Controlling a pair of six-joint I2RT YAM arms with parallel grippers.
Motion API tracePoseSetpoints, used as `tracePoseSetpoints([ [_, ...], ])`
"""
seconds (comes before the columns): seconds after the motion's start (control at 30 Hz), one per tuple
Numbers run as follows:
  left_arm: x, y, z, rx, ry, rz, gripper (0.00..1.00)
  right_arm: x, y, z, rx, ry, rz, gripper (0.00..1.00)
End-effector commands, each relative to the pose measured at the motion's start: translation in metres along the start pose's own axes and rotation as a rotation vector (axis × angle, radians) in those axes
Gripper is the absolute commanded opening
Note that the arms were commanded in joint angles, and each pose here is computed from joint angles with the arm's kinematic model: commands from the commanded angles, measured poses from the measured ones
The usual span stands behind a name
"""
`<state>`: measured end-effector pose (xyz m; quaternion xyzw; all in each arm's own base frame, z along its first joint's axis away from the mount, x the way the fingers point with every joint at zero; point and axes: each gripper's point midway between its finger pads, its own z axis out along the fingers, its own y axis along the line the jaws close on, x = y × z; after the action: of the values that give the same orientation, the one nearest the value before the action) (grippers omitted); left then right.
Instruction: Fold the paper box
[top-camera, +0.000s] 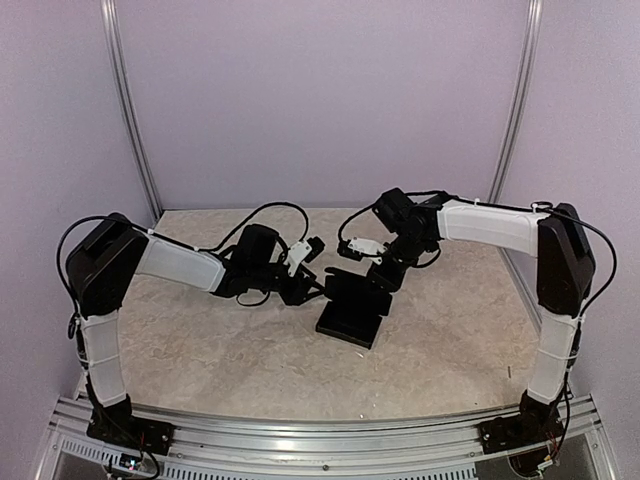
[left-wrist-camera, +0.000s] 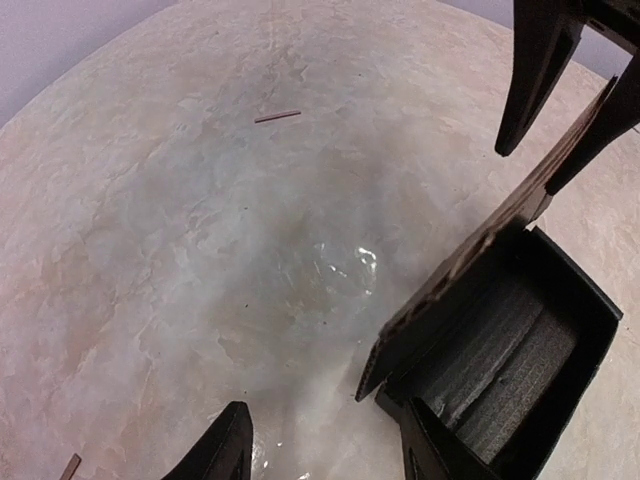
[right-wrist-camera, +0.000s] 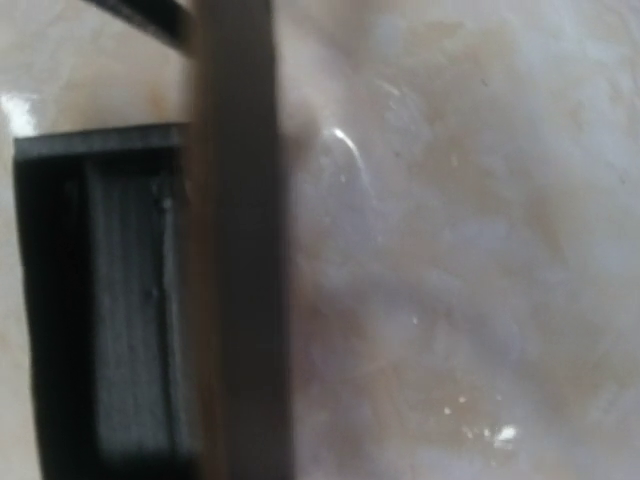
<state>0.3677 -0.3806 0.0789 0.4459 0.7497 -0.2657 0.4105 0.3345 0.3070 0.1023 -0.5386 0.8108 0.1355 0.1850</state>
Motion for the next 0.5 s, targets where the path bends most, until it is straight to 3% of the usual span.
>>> tracePoseSetpoints([
  [0.0, -0.022, -0.015, 0.009, 0.117, -0.086, 0.071, 0.47, -0.001, 0.003, 0.009, -0.056, 0.023, 0.021, 0.15],
  [0.17, -0.021, -0.020, 0.011, 0.139, -0.089, 0.061, 0.33, -0.004, 0.001, 0.009, -0.099, -0.001, 0.060, 0.04],
  [0.47, -0.028, -0.026, 0.007, 0.135, -0.097, 0.050, 0.15, -0.007, 0.004, 0.014, -0.136, -0.016, 0.092, 0.01],
])
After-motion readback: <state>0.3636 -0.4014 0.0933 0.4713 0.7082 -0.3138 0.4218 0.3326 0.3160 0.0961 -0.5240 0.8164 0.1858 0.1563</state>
